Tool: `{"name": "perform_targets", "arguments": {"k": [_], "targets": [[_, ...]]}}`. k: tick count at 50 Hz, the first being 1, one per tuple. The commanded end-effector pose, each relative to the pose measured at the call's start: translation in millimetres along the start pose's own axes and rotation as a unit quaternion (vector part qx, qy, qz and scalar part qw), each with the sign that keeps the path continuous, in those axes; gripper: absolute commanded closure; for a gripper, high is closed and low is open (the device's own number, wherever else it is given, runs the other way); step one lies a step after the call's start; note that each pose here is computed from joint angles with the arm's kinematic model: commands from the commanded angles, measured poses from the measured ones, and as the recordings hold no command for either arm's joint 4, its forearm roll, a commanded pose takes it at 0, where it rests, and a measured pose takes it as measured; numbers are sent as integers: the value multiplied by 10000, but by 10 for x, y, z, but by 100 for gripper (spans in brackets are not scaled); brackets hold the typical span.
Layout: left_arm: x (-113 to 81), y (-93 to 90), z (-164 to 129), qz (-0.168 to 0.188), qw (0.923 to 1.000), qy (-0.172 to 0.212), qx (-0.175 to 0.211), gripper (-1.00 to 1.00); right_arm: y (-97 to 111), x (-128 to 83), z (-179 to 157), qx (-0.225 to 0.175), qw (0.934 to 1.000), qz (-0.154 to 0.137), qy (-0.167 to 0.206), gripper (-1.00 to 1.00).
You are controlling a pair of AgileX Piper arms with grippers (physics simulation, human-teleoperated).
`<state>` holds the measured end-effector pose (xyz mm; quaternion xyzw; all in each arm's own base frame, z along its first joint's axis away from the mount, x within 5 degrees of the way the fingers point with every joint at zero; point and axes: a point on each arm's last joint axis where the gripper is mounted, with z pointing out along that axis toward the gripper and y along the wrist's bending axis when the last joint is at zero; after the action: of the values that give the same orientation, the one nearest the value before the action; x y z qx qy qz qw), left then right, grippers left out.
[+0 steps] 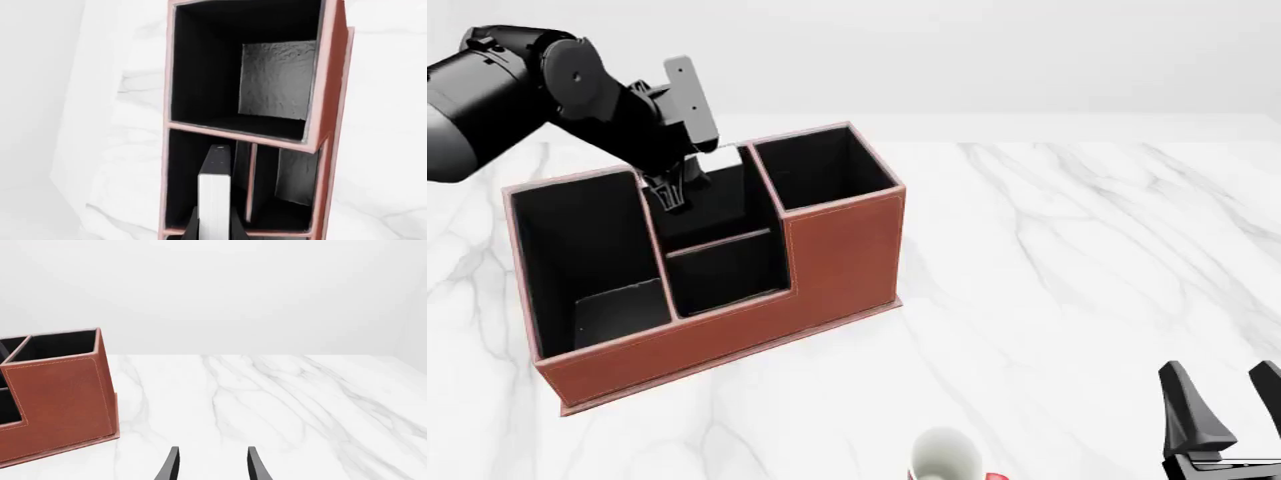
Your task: Pick up the book and place it in the front compartment of the caddy.
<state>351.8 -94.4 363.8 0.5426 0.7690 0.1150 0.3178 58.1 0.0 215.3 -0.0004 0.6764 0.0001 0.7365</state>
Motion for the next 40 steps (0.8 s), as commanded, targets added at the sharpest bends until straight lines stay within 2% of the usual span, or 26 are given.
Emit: {"name": "perform_targets", "arguments": {"k": [1,5,11,13,14,15,17,18,21,24,25,27,29,32,40], "targets": [[124,39,129,168,9998,104,-66,100,0,2,-3,0,10000,1,-2,-100],[38,26,125,78,10000,33,-51,100,0,2,-3,0,10000,0,-2,-100],[96,45,183,107,9999,87,-59,100,0,2,-3,0,10000,2,-1,-100],[-33,-9,130,47,10000,-31,-24,100,0,2,-2,0,10000,1,-1,-100],[-34,-9,130,47,10000,-31,-24,100,0,2,-2,0,10000,1,-1,-100],[213,85,259,153,9997,195,-73,100,0,2,-3,-1,10000,1,-1,-100],[-4,-9,193,31,10000,14,4,100,0,2,-3,0,10000,2,-2,-100],[88,30,233,88,9999,83,-39,100,0,2,-3,0,10000,1,-3,-100],[130,40,277,89,9999,124,-38,100,0,2,-3,-1,10000,2,-2,-100],[59,9,269,24,10000,78,7,100,0,2,-3,-1,10000,2,-2,-100],[140,28,309,94,9999,134,-24,100,0,2,-3,0,10000,1,-2,-100],[180,31,342,105,9998,176,-10,100,0,2,-3,0,10000,1,-2,-100],[107,9,337,18,9999,121,13,100,0,2,-3,0,10000,1,-2,-100],[186,10,403,68,9998,191,25,100,0,2,-3,0,10000,3,-2,-100],[200,5,468,41,9997,220,59,100,0,2,-3,0,10000,-1,-2,-100]]}}
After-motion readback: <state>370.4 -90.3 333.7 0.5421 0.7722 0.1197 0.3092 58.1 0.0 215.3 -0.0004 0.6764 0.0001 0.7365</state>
